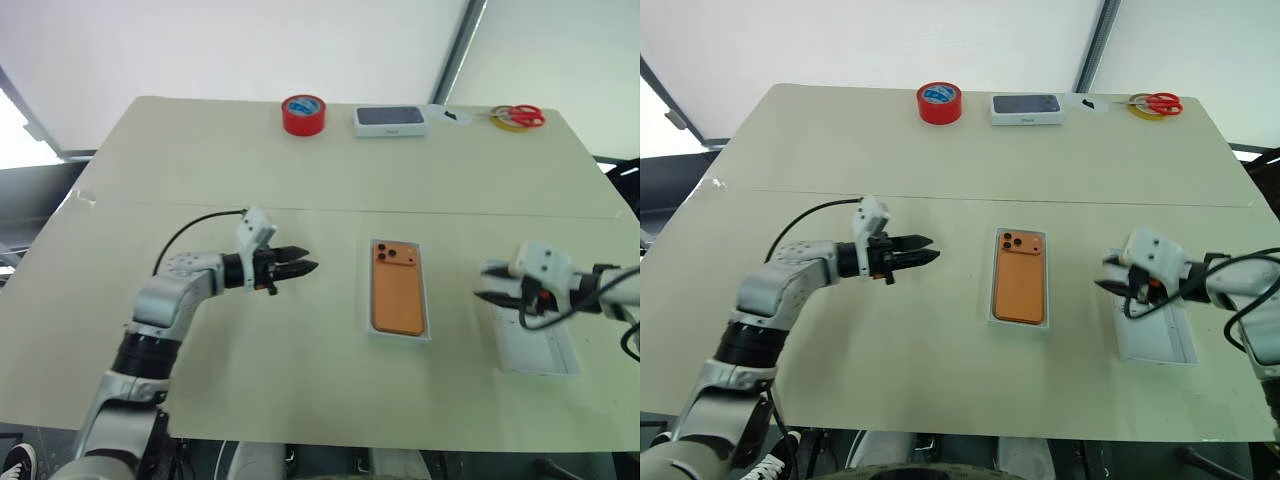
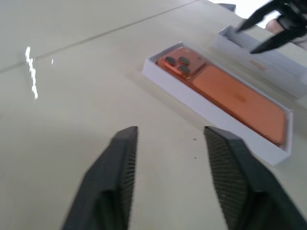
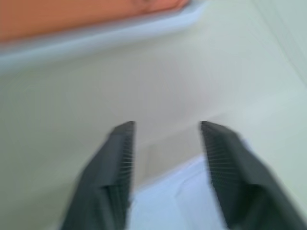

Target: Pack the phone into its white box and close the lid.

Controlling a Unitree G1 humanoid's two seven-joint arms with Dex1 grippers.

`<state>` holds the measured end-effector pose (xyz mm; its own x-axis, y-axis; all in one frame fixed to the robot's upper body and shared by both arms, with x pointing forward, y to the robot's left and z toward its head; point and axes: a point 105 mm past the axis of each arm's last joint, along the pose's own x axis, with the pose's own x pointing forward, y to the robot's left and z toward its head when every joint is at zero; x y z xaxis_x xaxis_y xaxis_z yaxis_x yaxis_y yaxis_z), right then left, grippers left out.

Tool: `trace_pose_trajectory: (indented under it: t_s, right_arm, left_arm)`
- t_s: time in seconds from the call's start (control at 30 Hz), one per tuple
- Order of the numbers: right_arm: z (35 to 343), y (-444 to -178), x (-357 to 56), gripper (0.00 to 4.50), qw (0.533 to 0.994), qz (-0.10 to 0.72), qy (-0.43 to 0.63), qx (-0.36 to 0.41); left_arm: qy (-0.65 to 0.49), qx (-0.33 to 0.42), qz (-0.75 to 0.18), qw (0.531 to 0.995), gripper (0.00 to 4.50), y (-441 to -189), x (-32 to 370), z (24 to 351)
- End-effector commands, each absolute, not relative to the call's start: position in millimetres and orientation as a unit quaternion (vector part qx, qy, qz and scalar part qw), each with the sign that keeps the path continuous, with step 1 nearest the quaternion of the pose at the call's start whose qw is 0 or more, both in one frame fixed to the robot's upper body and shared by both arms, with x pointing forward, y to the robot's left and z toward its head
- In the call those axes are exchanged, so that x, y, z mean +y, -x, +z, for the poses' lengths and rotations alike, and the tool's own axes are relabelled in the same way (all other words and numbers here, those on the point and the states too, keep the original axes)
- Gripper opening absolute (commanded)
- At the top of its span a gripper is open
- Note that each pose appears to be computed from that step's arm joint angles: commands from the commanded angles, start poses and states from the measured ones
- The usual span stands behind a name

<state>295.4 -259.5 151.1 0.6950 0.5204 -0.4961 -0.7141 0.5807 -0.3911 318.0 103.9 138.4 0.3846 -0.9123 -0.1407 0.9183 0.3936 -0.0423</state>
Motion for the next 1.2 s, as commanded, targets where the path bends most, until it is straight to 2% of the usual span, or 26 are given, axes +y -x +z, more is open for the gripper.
trace_pose_trajectory:
  t_s: [0.03, 0.13, 0.27, 0.6, 0.77, 0.97, 1.13, 1.17, 1.2]
  right_arm:
    - [171.0, -300.6, -262.7, 4.35, 0.908, 0.274, 0.287, 0.137]
    - [165.9, -296.0, -277.4, 4.35, 0.935, 0.187, 0.249, 0.167]
    - [143.0, -267.4, -278.7, 4.35, 0.941, 0.133, 0.188, 0.249]
    - [129.4, -224.0, -263.0, 4.35, 0.912, 0.116, 0.107, 0.379]
    - [123.8, -228.5, -257.0, 4.35, 0.896, 0.148, 0.093, 0.409]
    - [123.4, -244.6, -252.3, 4.35, 0.892, 0.154, 0.076, 0.418]
    - [114.0, -245.7, -249.9, 4.35, 0.884, 0.152, 0.064, 0.438]
    - [111.5, -245.3, -250.4, 3.82, 0.883, 0.148, 0.06, 0.442]
    - [109.1, -244.6, -250.8, 3.5, 0.882, 0.145, 0.054, 0.446]
  left_arm:
    - [-0.084, -0.005, -0.565, 0.821, 3.28, -301.1, 126.3, 153.4]
    - [-0.104, -0.029, -0.565, 0.818, 3.28, -293.1, 143.9, 153.7]
    - [-0.114, -0.068, -0.565, 0.815, 3.28, -286.4, 156.9, 160.4]
    - [-0.13, -0.068, -0.612, 0.777, 3.28, -267.5, 156.3, 155.3]
    - [-0.142, -0.07, -0.63, 0.76, 3.28, -263.5, 152.7, 153.0]
    - [-0.11, -0.048, -0.66, 0.742, 3.28, -247.0, 147.5, 149.2]
    - [-0.109, -0.048, -0.66, 0.742, 3.28, -239.0, 143.9, 147.4]
    - [-0.108, -0.048, -0.659, 0.743, 3.28, -238.7, 143.5, 147.3]
    - [-0.108, -0.048, -0.659, 0.743, 3.28, -238.3, 143.1, 147.5]
